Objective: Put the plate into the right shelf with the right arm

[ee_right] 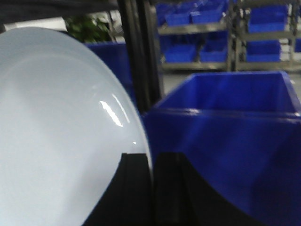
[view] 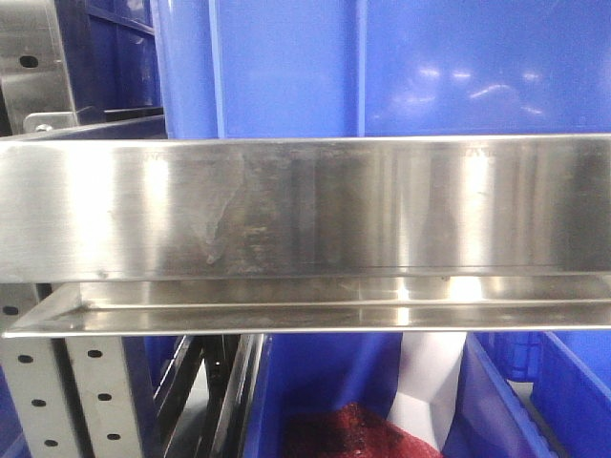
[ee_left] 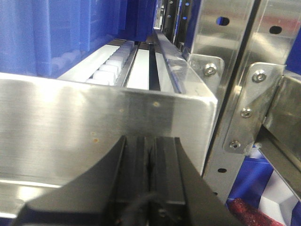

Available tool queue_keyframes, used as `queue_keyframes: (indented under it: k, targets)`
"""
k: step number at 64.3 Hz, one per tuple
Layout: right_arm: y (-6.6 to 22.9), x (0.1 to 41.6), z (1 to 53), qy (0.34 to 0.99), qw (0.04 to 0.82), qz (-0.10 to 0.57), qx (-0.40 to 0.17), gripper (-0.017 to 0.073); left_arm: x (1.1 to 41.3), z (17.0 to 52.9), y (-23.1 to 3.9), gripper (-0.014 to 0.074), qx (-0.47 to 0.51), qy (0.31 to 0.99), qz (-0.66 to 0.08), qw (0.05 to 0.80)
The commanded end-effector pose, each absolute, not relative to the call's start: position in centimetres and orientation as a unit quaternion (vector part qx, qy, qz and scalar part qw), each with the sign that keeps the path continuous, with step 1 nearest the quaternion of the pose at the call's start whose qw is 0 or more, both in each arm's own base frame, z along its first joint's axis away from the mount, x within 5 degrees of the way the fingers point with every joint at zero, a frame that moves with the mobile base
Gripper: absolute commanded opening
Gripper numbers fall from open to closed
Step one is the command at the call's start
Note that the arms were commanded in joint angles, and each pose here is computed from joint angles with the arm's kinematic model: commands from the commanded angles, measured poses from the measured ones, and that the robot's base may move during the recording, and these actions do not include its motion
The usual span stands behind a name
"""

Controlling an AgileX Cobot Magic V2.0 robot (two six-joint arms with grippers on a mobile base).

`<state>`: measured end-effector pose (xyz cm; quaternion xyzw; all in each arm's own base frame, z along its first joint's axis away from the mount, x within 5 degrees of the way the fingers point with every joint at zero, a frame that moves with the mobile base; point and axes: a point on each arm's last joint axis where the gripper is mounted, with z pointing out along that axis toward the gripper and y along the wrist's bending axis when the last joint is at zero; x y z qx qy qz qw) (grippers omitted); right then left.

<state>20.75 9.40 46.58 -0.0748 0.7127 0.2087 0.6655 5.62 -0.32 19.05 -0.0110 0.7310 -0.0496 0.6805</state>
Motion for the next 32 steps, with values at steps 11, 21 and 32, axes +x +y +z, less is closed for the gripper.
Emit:
queue_keyframes:
  k: [11, 21, 32]
  targets:
    - [9.1, 25.4, 46.3, 0.707, 0.684, 0.167, -0.062, 0.007, 5.6, 19.6, -0.3, -0.0047, -0.012, 0.701, -0.055, 0.711]
    - [8.3, 27.6, 44.6, 0.735, 0.661, 0.142, -0.045, 0.0078, 5.6, 19.6, -0.3, -0.0047, -0.012, 0.701, -0.055, 0.711]
    - [8.3, 28.7, 43.0, 0.766, 0.628, 0.129, -0.041, 0.0237, 5.6, 19.6, -0.3, -0.0047, -0.012, 0.701, -0.055, 0.711]
